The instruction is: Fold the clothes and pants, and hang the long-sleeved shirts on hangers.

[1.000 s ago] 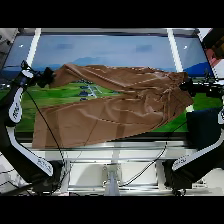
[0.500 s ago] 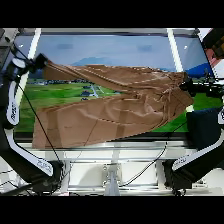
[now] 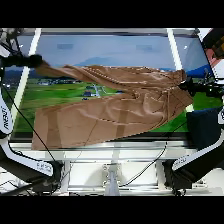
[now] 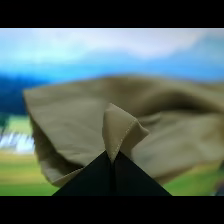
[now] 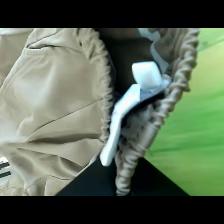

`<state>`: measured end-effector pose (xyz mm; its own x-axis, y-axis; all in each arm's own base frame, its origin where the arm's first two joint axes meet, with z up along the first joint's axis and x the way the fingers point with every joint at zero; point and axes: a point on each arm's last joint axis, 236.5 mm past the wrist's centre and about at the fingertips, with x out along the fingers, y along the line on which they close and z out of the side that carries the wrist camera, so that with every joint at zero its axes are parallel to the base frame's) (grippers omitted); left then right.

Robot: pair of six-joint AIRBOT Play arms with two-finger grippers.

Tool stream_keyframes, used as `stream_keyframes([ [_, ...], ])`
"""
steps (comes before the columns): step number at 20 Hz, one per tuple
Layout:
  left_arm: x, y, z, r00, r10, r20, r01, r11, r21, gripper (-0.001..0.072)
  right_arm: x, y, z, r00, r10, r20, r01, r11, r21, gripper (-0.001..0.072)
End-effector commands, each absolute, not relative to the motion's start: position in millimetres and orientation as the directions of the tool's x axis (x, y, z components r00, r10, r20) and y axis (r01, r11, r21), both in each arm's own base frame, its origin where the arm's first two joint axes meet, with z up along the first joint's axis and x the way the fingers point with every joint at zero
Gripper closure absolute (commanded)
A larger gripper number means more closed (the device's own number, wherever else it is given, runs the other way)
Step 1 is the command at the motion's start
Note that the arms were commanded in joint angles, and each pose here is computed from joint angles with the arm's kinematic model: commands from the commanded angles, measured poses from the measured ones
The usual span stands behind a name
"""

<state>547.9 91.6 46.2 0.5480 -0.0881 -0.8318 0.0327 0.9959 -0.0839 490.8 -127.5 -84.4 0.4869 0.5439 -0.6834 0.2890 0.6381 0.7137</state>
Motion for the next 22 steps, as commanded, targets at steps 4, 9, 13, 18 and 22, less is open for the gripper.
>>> stream_keyframes([
  [4,427,124,-26,-0.021,0.014,-1.000,0.073,0.997,0.012,0.0324,490,-125,-83,0.484,0.553,-0.679,0.285,0.634,0.719,0.0675],
  [9,449,128,-38,0.049,0.032,-0.998,0.036,0.999,0.033,0.0003,490,-125,-83,0.484,0.552,-0.679,0.285,0.635,0.718,0.0675],
  [13,516,146,-23,0.332,0.106,-0.937,-0.340,0.940,-0.015,0.0004,490,-126,-84,0.480,0.550,-0.683,0.286,0.639,0.714,0.0676],
  [18,539,160,-29,0.410,0.133,-0.902,-0.511,0.853,-0.107,0.0005,489,-127,-85,0.477,0.546,-0.689,0.287,0.644,0.709,0.0675],
  [22,545,164,-53,0.405,0.133,-0.904,-0.514,0.851,-0.105,0.0006,486,-129,-89,0.464,0.537,-0.705,0.289,0.660,0.693,0.0675],
])
